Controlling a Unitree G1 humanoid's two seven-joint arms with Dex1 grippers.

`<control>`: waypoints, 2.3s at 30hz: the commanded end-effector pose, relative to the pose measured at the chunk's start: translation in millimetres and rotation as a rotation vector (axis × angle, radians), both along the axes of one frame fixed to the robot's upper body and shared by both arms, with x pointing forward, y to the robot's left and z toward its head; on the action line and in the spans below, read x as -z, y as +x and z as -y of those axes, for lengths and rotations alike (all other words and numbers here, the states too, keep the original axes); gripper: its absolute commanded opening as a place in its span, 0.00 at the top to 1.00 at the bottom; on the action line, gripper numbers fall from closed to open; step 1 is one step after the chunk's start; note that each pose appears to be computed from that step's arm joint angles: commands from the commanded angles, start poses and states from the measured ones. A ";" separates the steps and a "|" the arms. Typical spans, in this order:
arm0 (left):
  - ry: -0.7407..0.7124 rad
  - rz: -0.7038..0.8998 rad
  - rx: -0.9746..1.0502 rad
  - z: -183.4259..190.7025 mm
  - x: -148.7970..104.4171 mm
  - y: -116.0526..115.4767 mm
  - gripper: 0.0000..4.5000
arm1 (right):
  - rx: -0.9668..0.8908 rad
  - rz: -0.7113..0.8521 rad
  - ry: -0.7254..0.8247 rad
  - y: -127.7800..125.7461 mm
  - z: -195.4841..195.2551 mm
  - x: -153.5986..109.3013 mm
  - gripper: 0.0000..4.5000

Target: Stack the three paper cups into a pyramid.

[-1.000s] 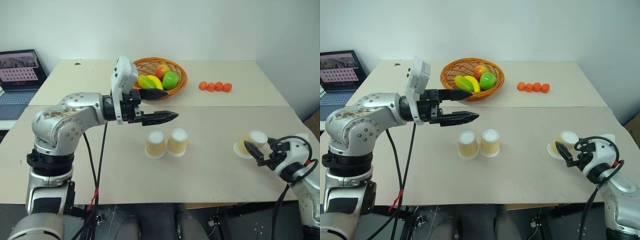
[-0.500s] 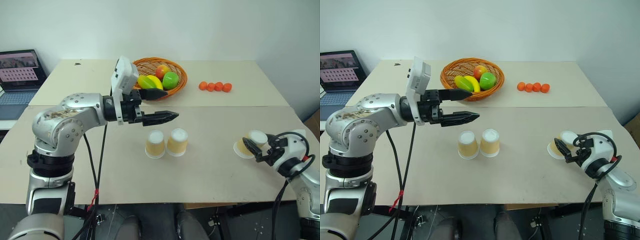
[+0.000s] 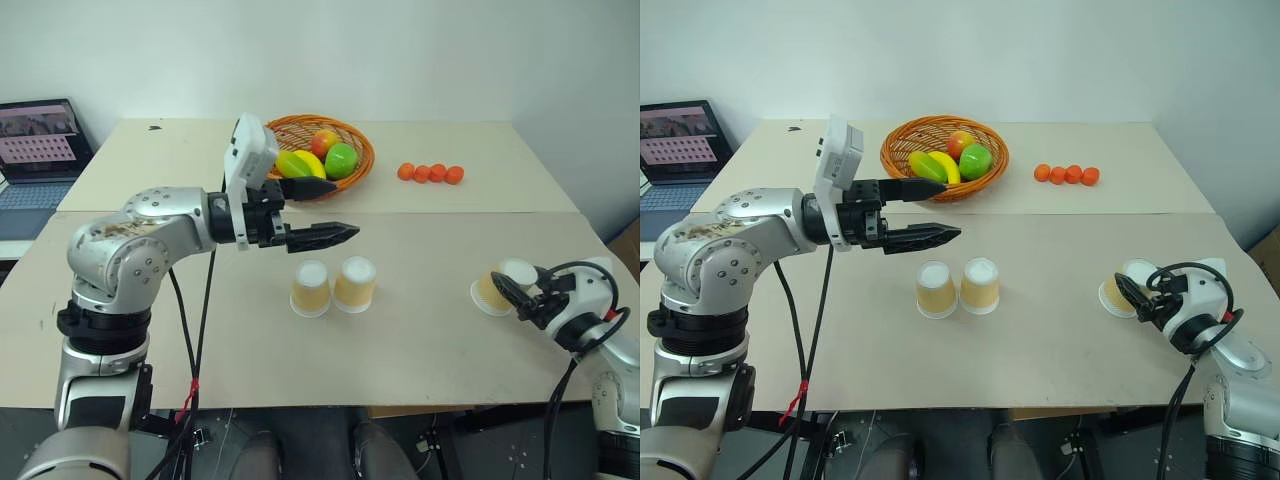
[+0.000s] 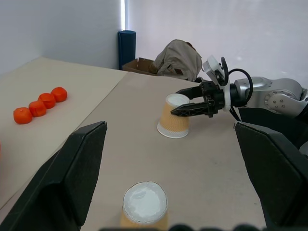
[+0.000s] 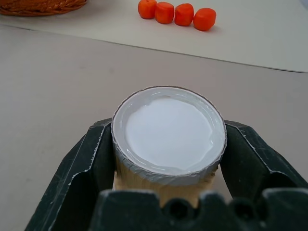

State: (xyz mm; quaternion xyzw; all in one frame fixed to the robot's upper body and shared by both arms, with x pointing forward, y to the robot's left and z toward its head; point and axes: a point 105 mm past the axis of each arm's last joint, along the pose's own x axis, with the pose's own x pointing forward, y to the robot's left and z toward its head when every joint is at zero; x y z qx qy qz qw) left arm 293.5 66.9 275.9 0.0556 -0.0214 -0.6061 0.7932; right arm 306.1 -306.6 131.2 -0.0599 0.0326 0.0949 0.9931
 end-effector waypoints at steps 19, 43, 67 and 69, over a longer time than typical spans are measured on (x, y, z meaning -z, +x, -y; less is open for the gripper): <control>0.057 0.008 -0.186 -51.5 37.9 18.2 0.00 | -0.577 0.062 -0.212 8.2 -150.0 -145.5 0.37; 0.058 0.013 -0.206 -50.6 47.3 15.1 0.00 | -0.902 -0.073 -0.137 0.2 -250.5 -121.6 0.37; 0.074 0.025 -0.179 -44.5 47.5 16.4 0.00 | -0.935 -0.046 -0.127 -2.9 -258.6 -120.4 0.01; 0.074 0.025 -0.179 -44.2 47.4 16.8 0.00 | -0.949 -0.047 -0.128 -5.6 -259.3 -121.4 0.01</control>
